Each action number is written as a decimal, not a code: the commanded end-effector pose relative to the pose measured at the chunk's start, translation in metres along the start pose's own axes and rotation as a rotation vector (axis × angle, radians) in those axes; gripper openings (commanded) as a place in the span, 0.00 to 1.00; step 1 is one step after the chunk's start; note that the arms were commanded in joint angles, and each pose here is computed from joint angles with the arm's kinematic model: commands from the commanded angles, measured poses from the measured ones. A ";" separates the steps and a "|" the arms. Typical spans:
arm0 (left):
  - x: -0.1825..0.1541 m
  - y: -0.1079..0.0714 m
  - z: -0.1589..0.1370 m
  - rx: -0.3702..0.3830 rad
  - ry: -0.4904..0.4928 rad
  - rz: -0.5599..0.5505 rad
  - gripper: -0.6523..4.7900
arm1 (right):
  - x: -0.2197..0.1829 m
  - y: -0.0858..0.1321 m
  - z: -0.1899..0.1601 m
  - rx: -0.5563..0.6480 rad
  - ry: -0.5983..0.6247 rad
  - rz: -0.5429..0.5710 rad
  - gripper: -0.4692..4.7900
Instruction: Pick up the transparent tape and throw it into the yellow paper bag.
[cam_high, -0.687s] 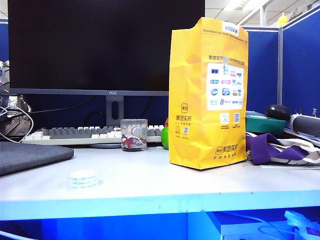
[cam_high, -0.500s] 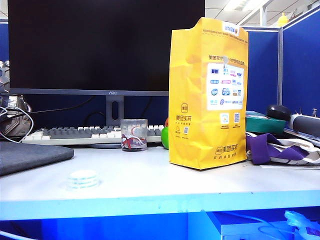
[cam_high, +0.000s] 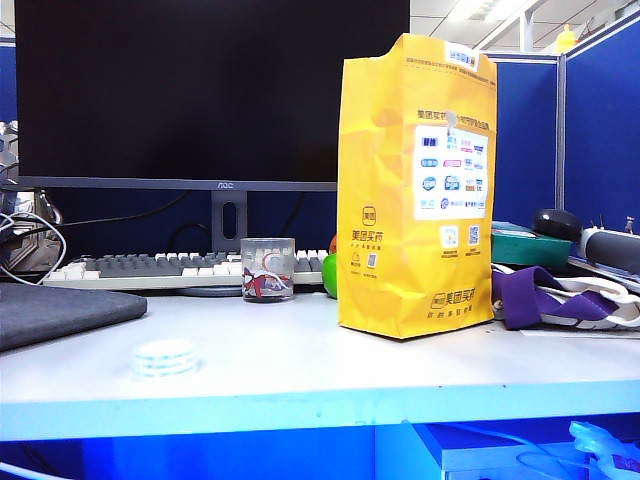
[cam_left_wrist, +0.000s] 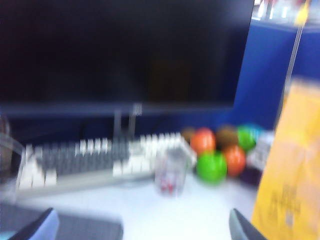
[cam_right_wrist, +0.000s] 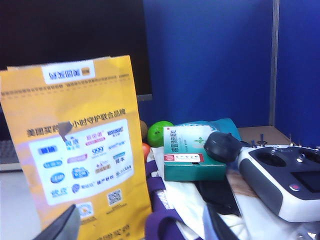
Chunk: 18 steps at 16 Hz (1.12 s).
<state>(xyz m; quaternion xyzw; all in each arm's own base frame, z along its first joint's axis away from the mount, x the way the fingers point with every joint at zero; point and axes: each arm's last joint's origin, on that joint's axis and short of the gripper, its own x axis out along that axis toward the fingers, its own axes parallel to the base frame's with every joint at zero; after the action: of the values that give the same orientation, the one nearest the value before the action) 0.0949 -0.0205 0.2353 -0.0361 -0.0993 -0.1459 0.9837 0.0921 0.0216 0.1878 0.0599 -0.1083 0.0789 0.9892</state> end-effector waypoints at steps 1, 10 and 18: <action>0.038 -0.002 0.027 -0.038 0.148 -0.126 1.00 | 0.000 0.000 0.004 0.083 -0.014 0.007 0.73; 0.156 0.003 0.072 0.075 0.667 -0.344 1.00 | 0.066 0.027 0.082 0.196 0.381 0.385 0.73; 0.133 0.004 0.063 0.029 1.025 -0.278 1.00 | 0.129 0.048 0.043 0.504 0.826 1.014 0.73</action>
<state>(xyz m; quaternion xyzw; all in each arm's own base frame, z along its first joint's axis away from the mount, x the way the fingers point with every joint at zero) 0.2095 -0.0480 0.3234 0.0673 0.3847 -0.2777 0.8777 0.1996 0.0802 0.2607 0.1929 0.2858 0.5566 0.7558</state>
